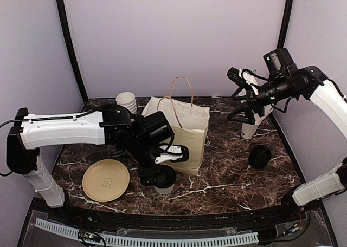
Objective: Pack the takeout coffee
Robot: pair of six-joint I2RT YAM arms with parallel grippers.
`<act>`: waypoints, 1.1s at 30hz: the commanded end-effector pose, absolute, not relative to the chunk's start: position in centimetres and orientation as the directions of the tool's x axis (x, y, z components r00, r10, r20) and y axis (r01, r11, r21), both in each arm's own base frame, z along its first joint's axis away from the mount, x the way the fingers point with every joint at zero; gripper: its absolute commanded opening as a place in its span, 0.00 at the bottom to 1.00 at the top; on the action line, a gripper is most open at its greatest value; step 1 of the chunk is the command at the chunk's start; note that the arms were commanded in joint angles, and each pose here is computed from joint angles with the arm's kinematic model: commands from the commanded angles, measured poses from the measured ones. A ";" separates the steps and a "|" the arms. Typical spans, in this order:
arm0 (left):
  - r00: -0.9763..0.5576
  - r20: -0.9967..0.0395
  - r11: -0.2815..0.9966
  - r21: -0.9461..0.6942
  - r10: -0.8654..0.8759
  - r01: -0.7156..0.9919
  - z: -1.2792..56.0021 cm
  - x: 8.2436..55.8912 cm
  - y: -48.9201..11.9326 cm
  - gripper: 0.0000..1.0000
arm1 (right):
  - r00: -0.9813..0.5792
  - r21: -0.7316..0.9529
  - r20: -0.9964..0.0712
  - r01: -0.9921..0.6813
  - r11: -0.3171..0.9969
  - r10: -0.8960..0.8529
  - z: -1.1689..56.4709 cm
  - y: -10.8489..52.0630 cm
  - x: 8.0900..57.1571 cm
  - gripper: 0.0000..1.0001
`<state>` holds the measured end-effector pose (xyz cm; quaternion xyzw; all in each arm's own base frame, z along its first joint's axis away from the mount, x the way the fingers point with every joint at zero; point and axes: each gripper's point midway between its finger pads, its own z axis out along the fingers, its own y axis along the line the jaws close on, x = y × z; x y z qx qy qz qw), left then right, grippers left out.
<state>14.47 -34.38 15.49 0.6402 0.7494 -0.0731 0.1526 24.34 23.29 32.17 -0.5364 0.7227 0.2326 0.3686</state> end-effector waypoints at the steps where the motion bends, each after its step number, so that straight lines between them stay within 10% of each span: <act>1: -0.126 -0.289 0.172 0.140 0.949 0.975 15.5 15.4 -34.3 0.90 | -0.148 -0.051 -0.803 -0.948 0.314 -0.577 32.5 23.7 24.6 0.99; 33: -0.133 -0.253 0.156 0.071 0.958 0.985 13.4 15.4 -35.4 0.76 | -0.176 -0.021 -0.788 -0.950 0.312 -0.591 31.6 23.8 24.9 0.98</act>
